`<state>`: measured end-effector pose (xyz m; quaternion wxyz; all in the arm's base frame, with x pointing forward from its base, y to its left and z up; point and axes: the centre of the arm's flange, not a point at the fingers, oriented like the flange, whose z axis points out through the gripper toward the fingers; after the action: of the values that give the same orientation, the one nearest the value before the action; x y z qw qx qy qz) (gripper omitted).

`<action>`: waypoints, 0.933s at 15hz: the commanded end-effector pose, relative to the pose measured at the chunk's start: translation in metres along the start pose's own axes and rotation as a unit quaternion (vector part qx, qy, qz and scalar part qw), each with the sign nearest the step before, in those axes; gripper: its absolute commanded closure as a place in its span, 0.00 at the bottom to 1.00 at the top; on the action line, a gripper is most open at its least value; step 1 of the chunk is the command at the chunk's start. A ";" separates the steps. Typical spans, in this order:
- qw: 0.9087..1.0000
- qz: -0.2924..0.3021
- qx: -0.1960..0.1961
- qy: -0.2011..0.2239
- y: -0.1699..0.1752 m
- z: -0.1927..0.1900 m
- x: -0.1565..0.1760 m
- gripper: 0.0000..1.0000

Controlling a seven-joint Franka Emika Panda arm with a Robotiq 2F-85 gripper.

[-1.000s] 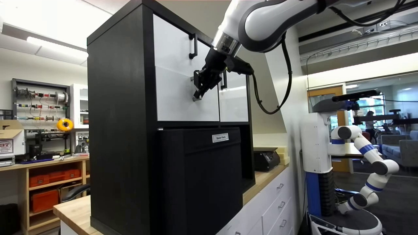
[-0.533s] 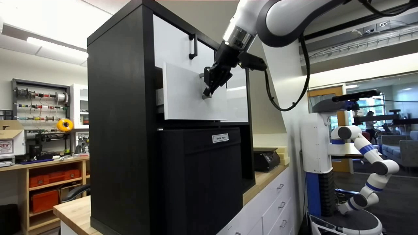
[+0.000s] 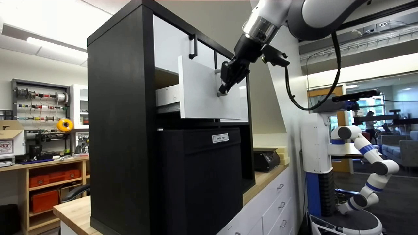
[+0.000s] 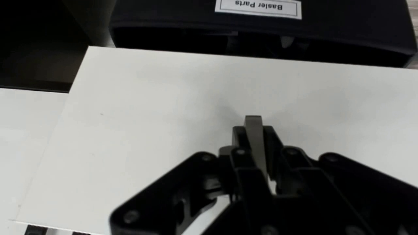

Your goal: Open the bottom drawer of the cabinet

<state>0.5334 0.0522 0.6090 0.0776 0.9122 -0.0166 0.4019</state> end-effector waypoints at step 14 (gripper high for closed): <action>0.999 0.036 -0.024 -0.026 -0.010 -0.040 -0.105 0.95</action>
<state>0.4558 0.0611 0.6023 0.0900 0.9067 -0.0334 0.4108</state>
